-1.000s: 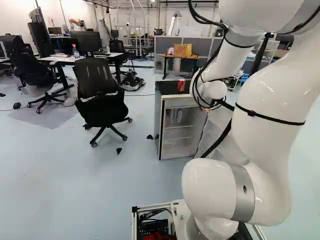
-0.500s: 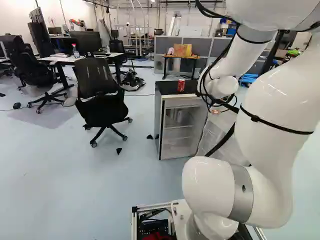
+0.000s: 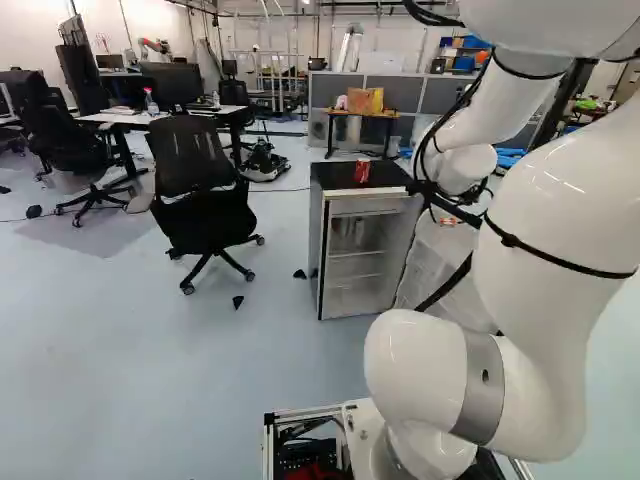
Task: Grab a drink from the fridge
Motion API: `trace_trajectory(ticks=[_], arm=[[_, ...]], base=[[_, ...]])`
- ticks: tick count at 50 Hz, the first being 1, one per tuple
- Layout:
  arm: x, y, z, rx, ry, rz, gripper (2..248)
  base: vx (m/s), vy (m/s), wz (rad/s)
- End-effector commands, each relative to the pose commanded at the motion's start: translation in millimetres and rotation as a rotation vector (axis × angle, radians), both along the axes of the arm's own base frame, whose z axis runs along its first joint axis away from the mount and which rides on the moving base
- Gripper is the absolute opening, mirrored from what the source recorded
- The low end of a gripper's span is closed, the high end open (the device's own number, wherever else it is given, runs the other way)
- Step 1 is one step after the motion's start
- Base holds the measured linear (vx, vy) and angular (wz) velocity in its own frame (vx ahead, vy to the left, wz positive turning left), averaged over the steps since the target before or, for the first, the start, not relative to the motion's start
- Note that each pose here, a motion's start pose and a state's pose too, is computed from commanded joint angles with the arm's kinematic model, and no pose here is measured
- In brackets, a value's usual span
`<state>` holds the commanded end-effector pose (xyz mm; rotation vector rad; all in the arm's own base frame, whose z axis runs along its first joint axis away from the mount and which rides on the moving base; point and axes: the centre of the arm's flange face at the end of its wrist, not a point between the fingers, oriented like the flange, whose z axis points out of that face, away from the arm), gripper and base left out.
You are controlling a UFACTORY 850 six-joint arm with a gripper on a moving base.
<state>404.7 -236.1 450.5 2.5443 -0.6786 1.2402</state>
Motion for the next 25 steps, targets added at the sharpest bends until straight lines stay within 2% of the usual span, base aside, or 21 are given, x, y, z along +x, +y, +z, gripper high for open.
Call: trace_trajectory(ticks=[25], arm=[[-4.9,-36.7,24.0,0.012,-0.008,-0.088,247]], base=[[0.0,0.0,0.0]])
